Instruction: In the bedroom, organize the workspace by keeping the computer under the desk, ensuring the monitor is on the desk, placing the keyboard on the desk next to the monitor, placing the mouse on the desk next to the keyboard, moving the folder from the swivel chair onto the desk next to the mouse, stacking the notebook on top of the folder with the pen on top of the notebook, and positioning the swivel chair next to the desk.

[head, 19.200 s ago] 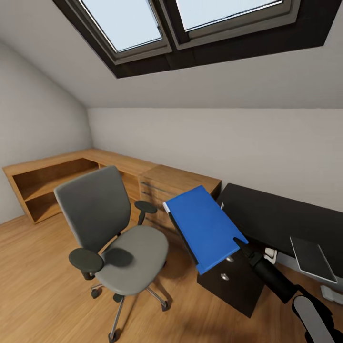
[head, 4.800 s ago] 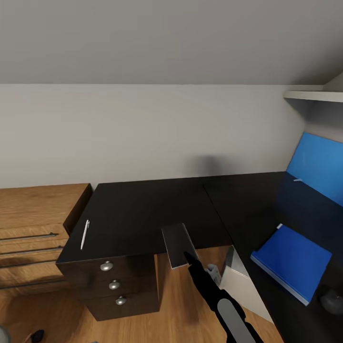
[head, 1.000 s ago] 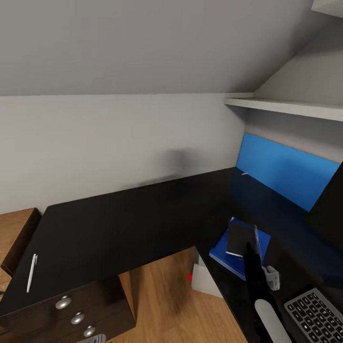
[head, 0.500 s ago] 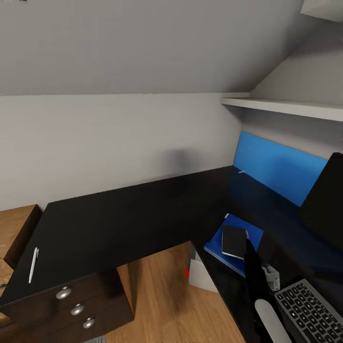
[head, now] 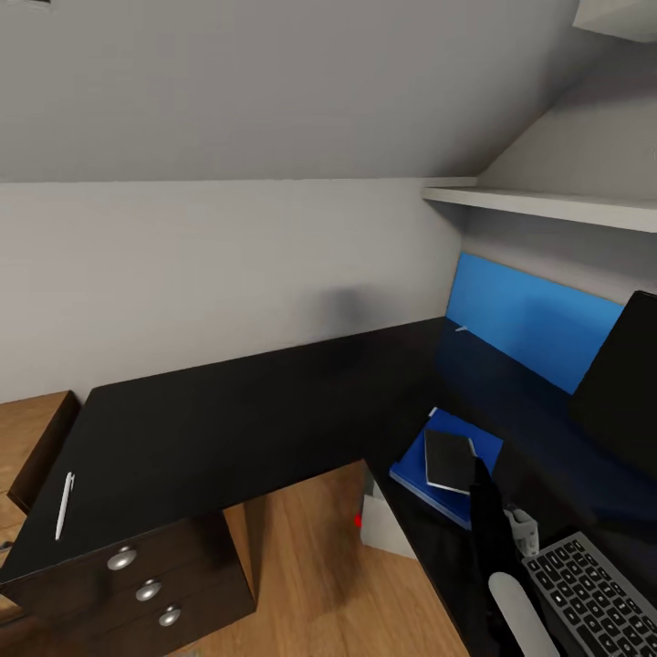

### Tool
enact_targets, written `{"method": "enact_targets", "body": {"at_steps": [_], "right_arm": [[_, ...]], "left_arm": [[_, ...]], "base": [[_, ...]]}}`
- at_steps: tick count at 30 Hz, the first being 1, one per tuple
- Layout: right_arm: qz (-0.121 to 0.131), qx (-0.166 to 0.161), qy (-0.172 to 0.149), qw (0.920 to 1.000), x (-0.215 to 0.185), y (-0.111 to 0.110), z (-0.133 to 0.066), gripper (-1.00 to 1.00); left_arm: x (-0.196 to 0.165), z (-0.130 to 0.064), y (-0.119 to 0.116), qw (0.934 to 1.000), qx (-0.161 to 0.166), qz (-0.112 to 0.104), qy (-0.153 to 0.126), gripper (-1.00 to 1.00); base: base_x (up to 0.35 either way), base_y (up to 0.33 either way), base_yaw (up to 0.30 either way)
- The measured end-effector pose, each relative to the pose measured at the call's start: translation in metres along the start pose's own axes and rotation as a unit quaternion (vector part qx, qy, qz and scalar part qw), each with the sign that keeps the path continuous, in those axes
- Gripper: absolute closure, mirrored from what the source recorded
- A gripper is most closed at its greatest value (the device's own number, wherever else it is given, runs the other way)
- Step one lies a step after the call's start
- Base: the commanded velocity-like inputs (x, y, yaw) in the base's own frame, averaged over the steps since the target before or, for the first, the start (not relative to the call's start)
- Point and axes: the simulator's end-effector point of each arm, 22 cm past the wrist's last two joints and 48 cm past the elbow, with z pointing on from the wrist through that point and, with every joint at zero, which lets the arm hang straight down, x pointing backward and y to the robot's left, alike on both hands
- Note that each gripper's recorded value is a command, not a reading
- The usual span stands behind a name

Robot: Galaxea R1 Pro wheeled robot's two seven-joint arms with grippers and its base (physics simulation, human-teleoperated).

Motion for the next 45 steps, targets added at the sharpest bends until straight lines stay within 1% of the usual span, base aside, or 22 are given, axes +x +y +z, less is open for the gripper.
{"method": "enact_targets", "body": {"at_steps": [6, 14, 17, 19, 21, 22, 24, 25, 26, 28, 29, 30, 32, 33, 34, 35, 37, 39, 40, 41, 43, 45], "right_arm": [[0.001, 0.000, -0.009, 1.0000, -0.005, 0.000, 0.001, -1.00], [0.001, -0.003, -0.008, 1.0000, -0.004, 0.002, 0.000, -1.00], [0.005, -0.015, -0.008, 0.9998, -0.004, 0.014, 0.000, -1.00], [0.000, -0.025, 0.009, 0.9997, 0.012, 0.022, -0.004, -1.00], [-0.017, -0.039, 0.038, 0.9984, 0.039, 0.032, -0.012, -1.00], [-0.029, -0.047, 0.054, 0.9970, 0.055, 0.037, -0.017, -1.00], [-0.068, -0.056, 0.097, 0.9914, 0.101, 0.044, -0.035, -1.00], [-0.107, -0.051, 0.125, 0.9850, 0.139, 0.043, -0.052, -1.00], [-0.135, -0.051, 0.139, 0.9798, 0.159, 0.040, -0.062, -1.00], [-0.197, -0.052, 0.149, 0.9676, 0.189, 0.032, -0.077, -1.00], [-0.231, -0.056, 0.152, 0.9595, 0.203, 0.027, -0.084, -1.00], [-0.267, -0.063, 0.153, 0.9494, 0.214, 0.021, -0.090, -1.00], [-0.347, -0.078, 0.146, 0.9231, 0.219, 0.002, -0.095, -1.00], [-0.377, -0.082, 0.142, 0.9116, 0.219, -0.006, -0.097, -1.00], [-0.399, -0.083, 0.137, 0.9028, 0.218, -0.012, -0.098, -1.00], [-0.414, -0.084, 0.133, 0.8967, 0.217, -0.015, -0.098, -1.00], [-0.431, -0.083, 0.129, 0.8893, 0.217, -0.021, -0.099, -1.00], [-0.449, -0.071, 0.140, 0.8796, 0.219, -0.042, -0.102, -1.00], [-0.455, -0.066, 0.144, 0.8765, 0.220, -0.049, -0.103, -1.00], [-0.464, -0.059, 0.150, 0.8711, 0.221, -0.062, -0.104, -1.00], [-0.473, -0.053, 0.151, 0.8664, 0.220, -0.075, -0.104, -1.00], [-0.477, -0.050, 0.147, 0.8652, 0.218, -0.081, -0.105, -1.00]], "left_arm": [[0.005, 0.001, 0.000, 1.0000, 0.000, 0.000, 0.005, -1.00], [0.007, 0.001, 0.001, 1.0000, -0.001, -0.001, 0.007, -1.00], [0.007, 0.001, 0.001, 1.0000, -0.002, -0.001, 0.007, -1.00], [0.007, 0.001, 0.002, 1.0000, -0.002, -0.001, 0.007, -1.00], [0.007, 0.001, 0.002, 1.0000, -0.003, -0.001, 0.007, -1.00], [0.007, 0.001, 0.002, 1.0000, -0.003, -0.001, 0.007, -1.00], [0.007, 0.001, 0.002, 1.0000, -0.003, -0.001, 0.007, -1.00], [0.007, 0.001, 0.002, 1.0000, -0.003, -0.001, 0.007, -1.00], [0.007, 0.001, 0.002, 1.0000, -0.003, -0.002, 0.007, -1.00], [0.007, 0.001, 0.003, 1.0000, -0.004, -0.002, 0.007, -1.00], [0.007, 0.001, 0.003, 1.0000, -0.004, -0.002, 0.007, -1.00], [0.007, 0.001, 0.003, 1.0000, -0.004, -0.002, 0.007, -1.00], [0.007, 0.001, 0.004, 1.0000, -0.005, -0.002, 0.007, -1.00], [0.007, 0.001, 0.004, 1.0000, -0.005, -0.002, 0.007, -1.00], [0.008, 0.001, 0.004, 1.0000, -0.005, -0.002, 0.008, -1.00], [0.010, 0.001, 0.004, 0.9999, -0.005, -0.002, 0.010, -1.00], [0.015, 0.002, 0.005, 0.9999, -0.006, -0.002, 0.015, -1.00], [0.018, 0.002, 0.005, 0.9998, -0.006, -0.002, 0.018, -1.00], [0.019, 0.002, 0.005, 0.9998, -0.006, -0.003, 0.019, -1.00], [0.020, 0.002, 0.005, 0.9998, -0.006, -0.003, 0.020, -1.00], [0.021, 0.002, 0.004, 0.9998, -0.005, -0.004, 0.020, -1.00], [0.020, 0.001, 0.004, 0.9998, -0.004, -0.004, 0.019, -1.00]], "base": [[-0.137, -0.133, 0.000], [-0.019, -0.017, 0.000], [0.000, 0.000, 0.000], [0.000, 0.000, 0.041], [0.000, 0.000, 0.171], [0.000, 0.000, 0.237], [0.000, 0.000, 0.261], [0.000, 0.000, 0.273], [0.000, 0.000, 0.276], [0.000, 0.000, 0.281], [0.000, 0.000, 0.284], [0.000, 0.000, 0.285], [0.000, 0.000, 0.287], [0.000, 0.000, 0.288], [0.000, 0.000, 0.288], [0.000, 0.000, 0.289], [0.000, 0.000, 0.289], [0.000, 0.000, 0.290], [0.000, 0.000, 0.290], [0.000, 0.000, 0.291], [0.000, 0.000, 0.291], [0.000, 0.000, 0.291]]}}
